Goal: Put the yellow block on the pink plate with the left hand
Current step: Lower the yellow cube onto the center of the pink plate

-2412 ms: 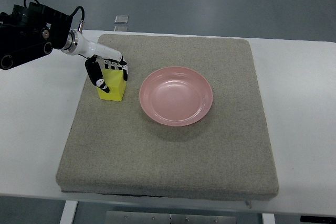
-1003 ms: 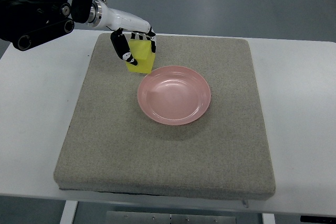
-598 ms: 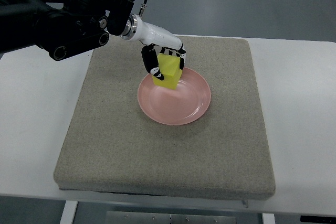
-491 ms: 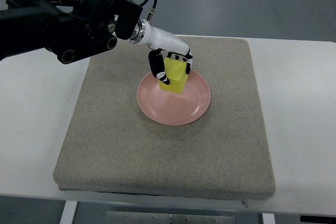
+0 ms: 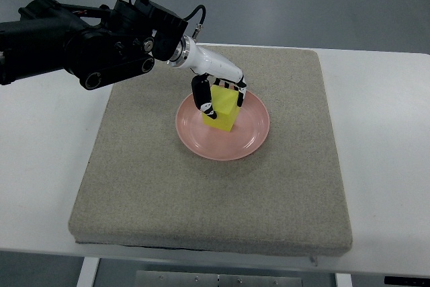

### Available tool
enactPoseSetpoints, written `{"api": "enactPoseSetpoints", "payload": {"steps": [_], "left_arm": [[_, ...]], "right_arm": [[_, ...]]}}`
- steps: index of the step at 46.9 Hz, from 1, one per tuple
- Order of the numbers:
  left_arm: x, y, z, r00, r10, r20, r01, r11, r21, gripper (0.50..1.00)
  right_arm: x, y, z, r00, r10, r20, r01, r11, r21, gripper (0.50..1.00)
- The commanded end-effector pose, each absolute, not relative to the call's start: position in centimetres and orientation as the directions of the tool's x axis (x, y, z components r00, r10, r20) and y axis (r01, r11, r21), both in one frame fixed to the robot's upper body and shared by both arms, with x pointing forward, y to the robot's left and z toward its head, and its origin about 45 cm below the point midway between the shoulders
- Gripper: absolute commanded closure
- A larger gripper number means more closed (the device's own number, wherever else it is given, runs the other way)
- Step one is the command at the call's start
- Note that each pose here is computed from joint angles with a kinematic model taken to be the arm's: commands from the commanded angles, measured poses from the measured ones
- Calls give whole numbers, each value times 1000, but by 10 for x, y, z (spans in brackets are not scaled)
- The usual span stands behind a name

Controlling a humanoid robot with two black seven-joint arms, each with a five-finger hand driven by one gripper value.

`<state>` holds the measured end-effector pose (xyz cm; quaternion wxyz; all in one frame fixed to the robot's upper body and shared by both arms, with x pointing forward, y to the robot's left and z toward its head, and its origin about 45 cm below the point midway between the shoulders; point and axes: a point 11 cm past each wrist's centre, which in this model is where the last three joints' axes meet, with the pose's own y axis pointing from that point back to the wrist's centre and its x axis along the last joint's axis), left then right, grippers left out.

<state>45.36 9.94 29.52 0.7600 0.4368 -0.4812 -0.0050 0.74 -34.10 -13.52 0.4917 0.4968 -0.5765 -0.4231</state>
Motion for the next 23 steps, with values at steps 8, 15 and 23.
{"api": "enactPoseSetpoints", "payload": {"steps": [8, 15, 23], "left_arm": [[455, 108, 283, 558, -414, 719, -419, 608, 674, 1000], [455, 109, 279, 564, -404, 720, -420, 610, 672, 958], [452, 105, 278, 578, -395, 714, -404, 622, 671, 609]], "right_arm": [[7, -341, -135, -23, -989, 148, -157, 150, 976, 576], [7, -341, -135, -23, -989, 146, -157, 148, 976, 576], [7, -341, -135, -23, -989, 146, -157, 148, 976, 576]]}}
